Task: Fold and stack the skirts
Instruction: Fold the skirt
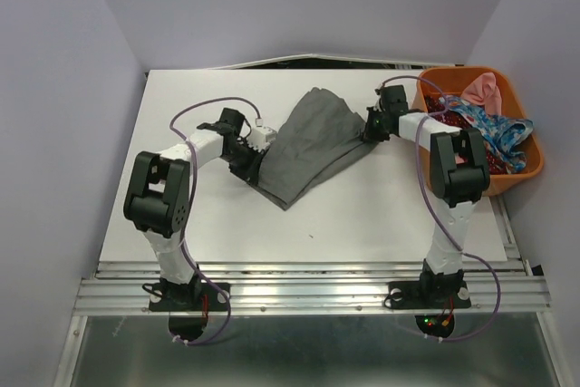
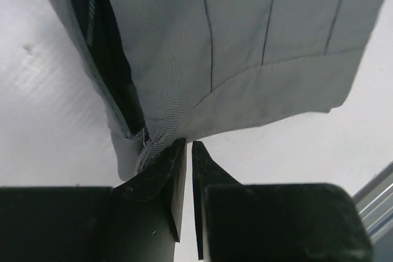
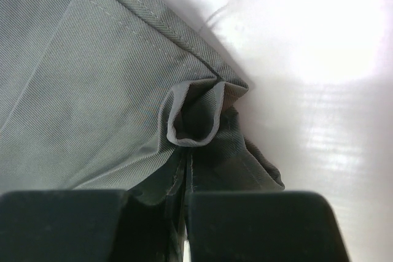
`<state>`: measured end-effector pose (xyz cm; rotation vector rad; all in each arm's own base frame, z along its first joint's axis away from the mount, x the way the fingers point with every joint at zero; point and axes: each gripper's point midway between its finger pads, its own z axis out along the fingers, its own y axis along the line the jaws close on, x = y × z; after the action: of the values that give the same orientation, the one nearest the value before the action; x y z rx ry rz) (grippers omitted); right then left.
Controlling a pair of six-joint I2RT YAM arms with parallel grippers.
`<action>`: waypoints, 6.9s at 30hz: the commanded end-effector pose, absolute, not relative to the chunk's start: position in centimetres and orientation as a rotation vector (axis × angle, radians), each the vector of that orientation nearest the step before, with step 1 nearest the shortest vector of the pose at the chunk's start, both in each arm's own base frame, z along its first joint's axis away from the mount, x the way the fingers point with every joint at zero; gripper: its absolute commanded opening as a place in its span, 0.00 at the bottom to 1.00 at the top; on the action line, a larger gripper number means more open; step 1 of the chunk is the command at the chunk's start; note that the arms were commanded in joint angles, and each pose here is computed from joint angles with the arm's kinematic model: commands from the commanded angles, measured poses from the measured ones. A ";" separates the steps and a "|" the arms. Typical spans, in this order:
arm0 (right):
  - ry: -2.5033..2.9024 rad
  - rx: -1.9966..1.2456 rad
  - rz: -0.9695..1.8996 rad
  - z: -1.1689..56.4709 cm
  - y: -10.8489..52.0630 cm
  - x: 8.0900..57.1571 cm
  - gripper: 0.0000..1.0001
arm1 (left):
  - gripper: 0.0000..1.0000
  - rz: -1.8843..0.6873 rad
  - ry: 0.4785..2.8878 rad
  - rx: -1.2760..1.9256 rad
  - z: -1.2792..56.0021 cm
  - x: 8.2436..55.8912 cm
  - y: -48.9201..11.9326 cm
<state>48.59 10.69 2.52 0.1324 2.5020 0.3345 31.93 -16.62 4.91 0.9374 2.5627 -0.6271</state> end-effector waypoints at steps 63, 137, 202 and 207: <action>2.570 -0.719 0.907 -1.9 31.2 42.3 0.78 | 0.98 0.291 0.925 1.837 5.8 33.3 -22.3; 2.682 -0.997 0.872 -6.0 32.4 37.5 0.67 | 0.98 0.373 0.977 1.982 2.4 21.6 -15.4; 2.411 -1.361 0.913 0.9 33.1 31.0 0.77 | 0.00 -0.460 1.504 1.909 14.3 18.6 -24.2; 2.318 -1.266 0.822 4.8 33.8 37.9 0.88 | 0.00 -0.503 1.499 1.977 12.8 16.2 -22.6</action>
<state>32.57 36.28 4.43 -1.3627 2.2564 1.0136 18.55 -23.47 12.65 1.9333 1.5407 -0.4232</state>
